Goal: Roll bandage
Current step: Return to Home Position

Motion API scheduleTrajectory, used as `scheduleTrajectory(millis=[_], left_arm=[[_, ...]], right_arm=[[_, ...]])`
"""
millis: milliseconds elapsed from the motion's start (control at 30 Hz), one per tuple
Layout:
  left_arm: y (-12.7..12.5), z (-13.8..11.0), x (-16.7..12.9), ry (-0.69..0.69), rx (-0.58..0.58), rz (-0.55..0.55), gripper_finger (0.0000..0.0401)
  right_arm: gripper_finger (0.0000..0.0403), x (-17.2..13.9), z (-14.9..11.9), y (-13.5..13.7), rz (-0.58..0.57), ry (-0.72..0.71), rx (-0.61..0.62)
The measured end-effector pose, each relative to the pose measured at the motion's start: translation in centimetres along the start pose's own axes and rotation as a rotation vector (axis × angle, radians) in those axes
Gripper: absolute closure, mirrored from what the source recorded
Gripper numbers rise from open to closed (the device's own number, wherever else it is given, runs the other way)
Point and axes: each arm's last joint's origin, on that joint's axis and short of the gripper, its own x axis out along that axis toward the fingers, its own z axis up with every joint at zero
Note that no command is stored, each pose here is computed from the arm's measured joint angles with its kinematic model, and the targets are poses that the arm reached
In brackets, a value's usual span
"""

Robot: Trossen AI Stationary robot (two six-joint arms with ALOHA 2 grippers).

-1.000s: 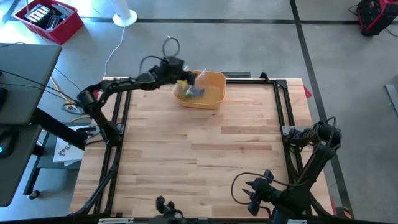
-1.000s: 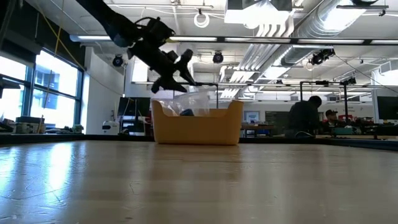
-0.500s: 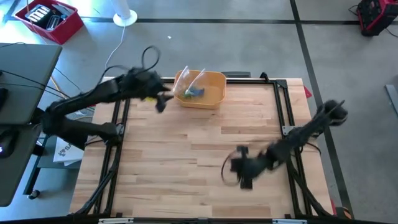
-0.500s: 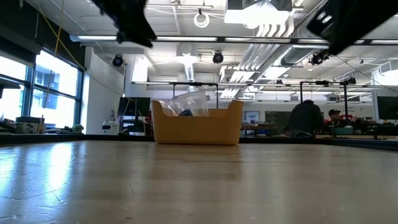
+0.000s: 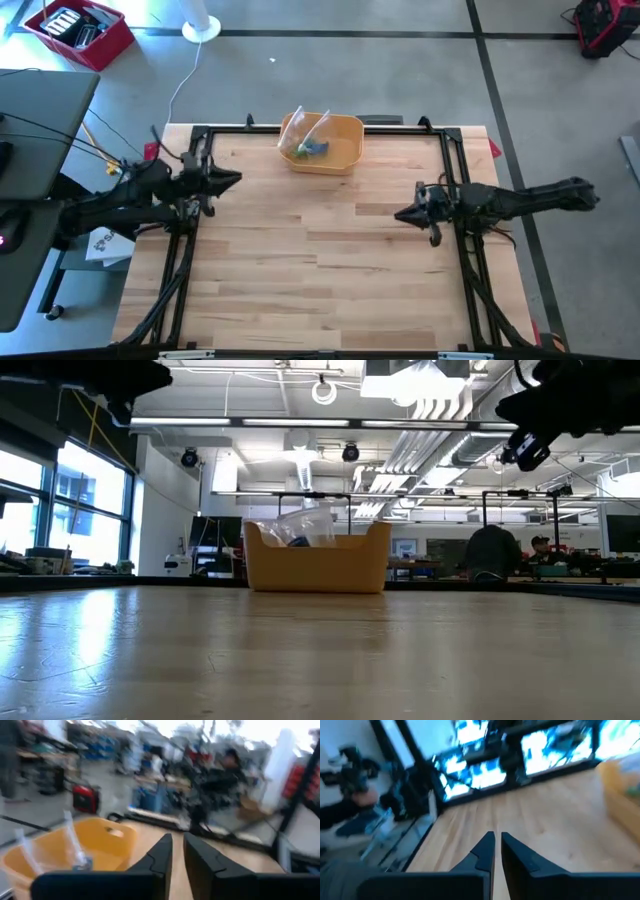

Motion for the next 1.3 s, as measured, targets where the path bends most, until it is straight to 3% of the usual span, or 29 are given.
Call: scheduleTrajectory(millis=[100,233,467,600,900,1067,1200,1300], left_arm=[[0.3,-1.9,-0.4,-0.063,-0.012,-0.006,0.0393],[0.8,-5.0,-0.1,-0.044,-0.008,0.05,0.0398],[1.3,-9.2,0.6,0.019,-0.016,0.026,0.04],[1.4,-9.8,0.6,0.087,0.01,0.035,0.04],[1.4,-9.6,0.7,0.067,0.057,0.029,0.0401],[1.4,-9.7,0.7,0.072,0.058,0.019,0.0401],[1.3,-9.7,0.7,0.076,0.056,-0.004,0.0401],[1.3,-9.6,0.7,0.071,0.058,-0.004,0.0401]], right_arm=[[0.038,-0.7,-1.1,-0.5,-0.009,-0.042,-0.004],[0.038,-1.0,-3.4,-1.1,0.008,-0.096,-0.003],[0.038,-1.2,-3.0,-1.1,-0.004,-0.164,-0.064],[0.038,-1.2,-3.0,-1.1,-0.002,-0.165,-0.066],[0.039,-1.4,-2.1,-1.9,-0.055,-0.242,-0.162],[0.0398,-2.7,-1.0,-1.8,0.04,-0.341,-0.244],[0.0398,-3.1,-1.4,-2.1,0.019,-0.31,-0.214],[0.0402,-2.8,-2.3,-2.2,0.054,-0.207,-0.192]])
